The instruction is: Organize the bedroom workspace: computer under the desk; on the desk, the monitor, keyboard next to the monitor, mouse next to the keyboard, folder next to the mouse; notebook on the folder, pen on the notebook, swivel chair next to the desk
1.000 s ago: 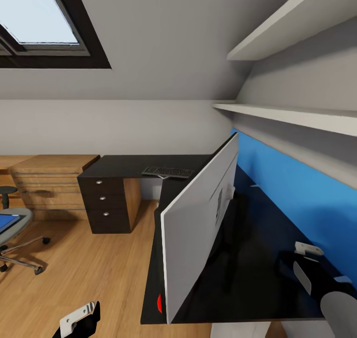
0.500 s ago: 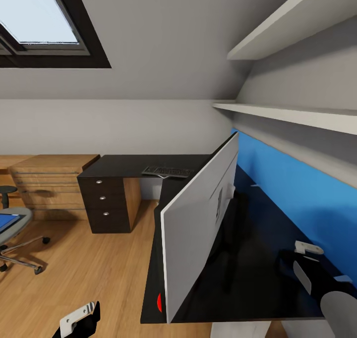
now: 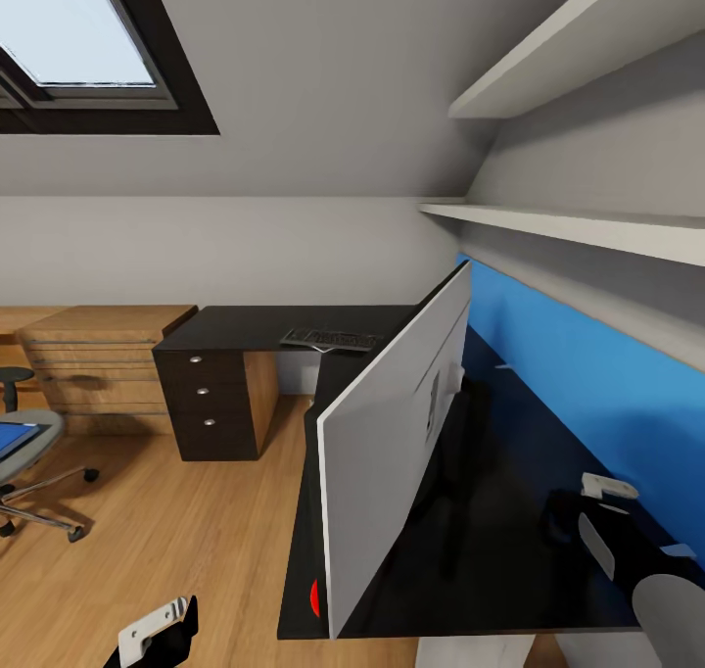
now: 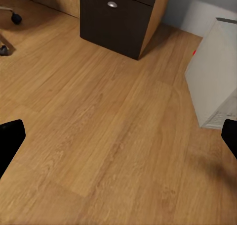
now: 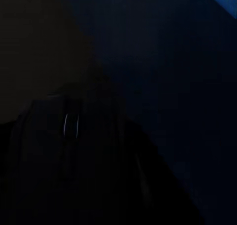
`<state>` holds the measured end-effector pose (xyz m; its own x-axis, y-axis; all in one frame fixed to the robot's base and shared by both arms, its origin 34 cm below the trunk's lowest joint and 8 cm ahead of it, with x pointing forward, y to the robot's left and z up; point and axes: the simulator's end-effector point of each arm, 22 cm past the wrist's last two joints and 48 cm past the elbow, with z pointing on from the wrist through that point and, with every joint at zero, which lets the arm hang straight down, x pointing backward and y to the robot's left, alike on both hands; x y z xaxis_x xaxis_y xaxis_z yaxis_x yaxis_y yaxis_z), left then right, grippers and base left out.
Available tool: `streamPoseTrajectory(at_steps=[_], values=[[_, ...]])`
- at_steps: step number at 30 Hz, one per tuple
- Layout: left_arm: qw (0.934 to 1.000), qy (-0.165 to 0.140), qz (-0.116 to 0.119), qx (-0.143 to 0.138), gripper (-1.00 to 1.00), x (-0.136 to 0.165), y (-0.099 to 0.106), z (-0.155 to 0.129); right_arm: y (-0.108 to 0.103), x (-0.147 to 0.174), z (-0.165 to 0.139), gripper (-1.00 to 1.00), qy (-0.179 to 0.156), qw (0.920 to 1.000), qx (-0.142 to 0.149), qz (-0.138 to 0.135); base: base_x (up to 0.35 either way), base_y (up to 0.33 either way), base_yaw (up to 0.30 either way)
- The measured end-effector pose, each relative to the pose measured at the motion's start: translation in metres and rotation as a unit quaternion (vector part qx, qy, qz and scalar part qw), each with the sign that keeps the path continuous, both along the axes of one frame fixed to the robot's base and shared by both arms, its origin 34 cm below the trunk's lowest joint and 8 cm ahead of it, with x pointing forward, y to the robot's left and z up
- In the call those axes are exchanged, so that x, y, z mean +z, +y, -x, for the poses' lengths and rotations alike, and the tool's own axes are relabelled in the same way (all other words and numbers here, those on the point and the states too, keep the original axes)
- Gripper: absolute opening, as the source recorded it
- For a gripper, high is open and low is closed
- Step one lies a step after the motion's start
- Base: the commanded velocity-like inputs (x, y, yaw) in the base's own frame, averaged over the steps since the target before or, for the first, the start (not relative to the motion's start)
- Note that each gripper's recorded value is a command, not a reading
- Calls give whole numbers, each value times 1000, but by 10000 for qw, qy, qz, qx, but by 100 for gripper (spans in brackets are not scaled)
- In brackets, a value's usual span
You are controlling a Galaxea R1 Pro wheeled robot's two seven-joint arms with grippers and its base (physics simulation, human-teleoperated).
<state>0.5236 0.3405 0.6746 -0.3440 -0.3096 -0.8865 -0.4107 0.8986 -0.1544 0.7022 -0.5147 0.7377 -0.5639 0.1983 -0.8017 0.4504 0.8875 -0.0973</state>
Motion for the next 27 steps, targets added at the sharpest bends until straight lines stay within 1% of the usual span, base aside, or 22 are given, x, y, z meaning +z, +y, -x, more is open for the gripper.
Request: streamPoseTrajectory(at_steps=[11, 14, 16, 27], values=[[10000, 6, 3, 10, 100, 0, 0, 0, 0, 1, 0, -100, -13, 10000, 1, 1, 0, 0, 0], [10000, 8, -19, -5, 100, 5, 0, 0, 2, 1, 1, -100, -1, 10000, 4, -65, 0, 0, 0], [10000, 10, -27, -10, 100, 8, 0, 0, 4, 21, -10, -100, -206, 9997, 88, -44, 0, 0, 0], [10000, 28, -18, 3, 100, 26, 1, 0, 4, 53, -19, -100, -349, 9993, 144, -22, 0, 0, 0]])
